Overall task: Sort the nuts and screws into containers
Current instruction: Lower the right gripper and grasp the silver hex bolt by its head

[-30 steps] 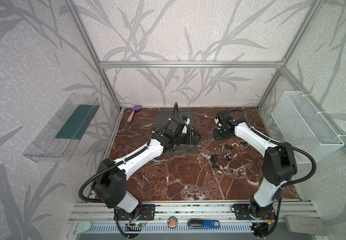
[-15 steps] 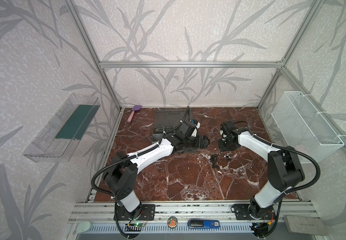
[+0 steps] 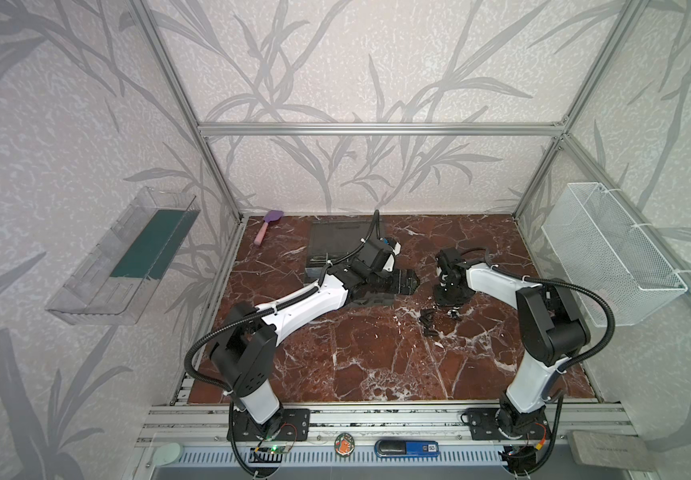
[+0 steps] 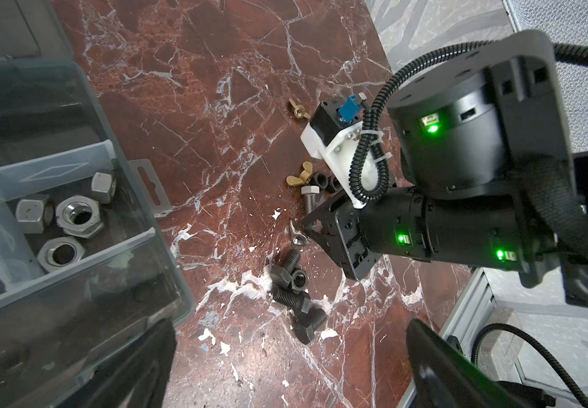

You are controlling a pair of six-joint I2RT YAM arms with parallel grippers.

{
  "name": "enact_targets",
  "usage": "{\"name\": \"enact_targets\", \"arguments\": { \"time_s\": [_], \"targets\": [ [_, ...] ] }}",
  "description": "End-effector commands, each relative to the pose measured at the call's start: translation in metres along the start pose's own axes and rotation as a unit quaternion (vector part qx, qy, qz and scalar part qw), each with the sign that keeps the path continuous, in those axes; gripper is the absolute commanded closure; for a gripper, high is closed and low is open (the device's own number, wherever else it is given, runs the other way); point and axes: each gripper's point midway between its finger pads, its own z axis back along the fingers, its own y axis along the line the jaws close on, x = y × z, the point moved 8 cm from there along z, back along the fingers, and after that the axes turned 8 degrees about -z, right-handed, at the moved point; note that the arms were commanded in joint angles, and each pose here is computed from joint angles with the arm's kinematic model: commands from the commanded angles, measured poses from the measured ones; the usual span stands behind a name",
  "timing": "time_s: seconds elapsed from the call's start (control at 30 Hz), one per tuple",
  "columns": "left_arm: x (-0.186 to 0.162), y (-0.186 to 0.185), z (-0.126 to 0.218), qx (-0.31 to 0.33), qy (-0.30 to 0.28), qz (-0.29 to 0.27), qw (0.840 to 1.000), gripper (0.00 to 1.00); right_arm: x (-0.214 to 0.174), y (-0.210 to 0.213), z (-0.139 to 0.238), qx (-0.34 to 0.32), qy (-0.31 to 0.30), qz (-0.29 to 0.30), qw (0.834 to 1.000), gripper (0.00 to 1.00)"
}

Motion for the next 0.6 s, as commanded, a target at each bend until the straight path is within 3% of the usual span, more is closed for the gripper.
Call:
{"name": "enact_targets", "arguments": {
  "time_s": [0.0, 0.57],
  "targets": [
    [0.005, -0.002, -0.001, 0.004, 0.002, -0.005, 1.0, 0.0, 0.009, -0.001, 0.001, -0.004, -0.013, -0.003, 1.0, 0.69],
    [0.006, 0.0, 0.009, 0.031, 0.0, -0.024, 0.999, 0.0, 0.018, -0.006, 0.006, -0.015, -0.02, 0.003, 1.0, 0.89]
  ]
}}
